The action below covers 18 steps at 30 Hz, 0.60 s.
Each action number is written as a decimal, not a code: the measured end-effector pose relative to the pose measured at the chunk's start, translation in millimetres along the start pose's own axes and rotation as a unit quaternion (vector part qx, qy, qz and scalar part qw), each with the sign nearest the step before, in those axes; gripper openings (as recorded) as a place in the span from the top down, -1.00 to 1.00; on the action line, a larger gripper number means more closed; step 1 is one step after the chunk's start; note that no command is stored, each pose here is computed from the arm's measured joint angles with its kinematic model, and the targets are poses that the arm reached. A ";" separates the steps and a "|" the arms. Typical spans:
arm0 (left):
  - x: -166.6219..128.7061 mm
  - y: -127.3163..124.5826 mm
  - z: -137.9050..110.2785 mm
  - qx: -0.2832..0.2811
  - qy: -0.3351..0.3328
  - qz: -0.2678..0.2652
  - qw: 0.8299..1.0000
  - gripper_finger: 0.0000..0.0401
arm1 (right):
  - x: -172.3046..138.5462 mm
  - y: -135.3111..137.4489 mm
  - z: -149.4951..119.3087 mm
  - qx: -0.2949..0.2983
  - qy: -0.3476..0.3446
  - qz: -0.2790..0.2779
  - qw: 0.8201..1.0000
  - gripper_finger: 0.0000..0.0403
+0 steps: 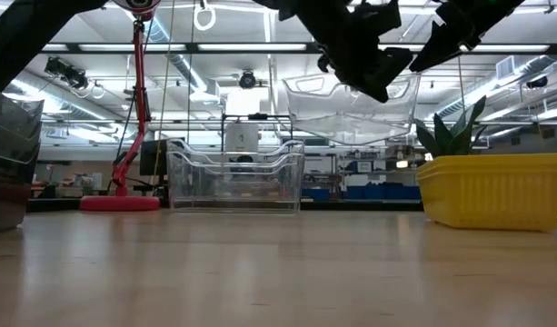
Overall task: Stack baskets by color
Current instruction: Stack the right transparent bin on top of the stacked transparent bins
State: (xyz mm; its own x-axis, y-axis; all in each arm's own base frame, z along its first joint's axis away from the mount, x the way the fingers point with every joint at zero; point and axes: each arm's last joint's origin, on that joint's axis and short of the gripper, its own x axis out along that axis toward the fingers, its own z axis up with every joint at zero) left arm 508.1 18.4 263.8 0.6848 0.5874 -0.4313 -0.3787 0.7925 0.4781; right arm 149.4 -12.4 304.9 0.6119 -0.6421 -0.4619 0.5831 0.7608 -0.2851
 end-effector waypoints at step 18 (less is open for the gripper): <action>-42.2 56.0 42.0 -0.180 0.029 0.096 0.978 0.98 | 9.6 15.4 -12.6 0.001 -0.010 0.033 0.999 0.22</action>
State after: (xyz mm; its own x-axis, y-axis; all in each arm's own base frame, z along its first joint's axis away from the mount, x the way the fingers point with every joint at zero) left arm 484.2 31.1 341.0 0.5470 0.7314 -0.4072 -0.6995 0.6666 0.2578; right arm 157.5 -5.7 285.5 0.6597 -0.5922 -0.4628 0.5421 0.8014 -0.2528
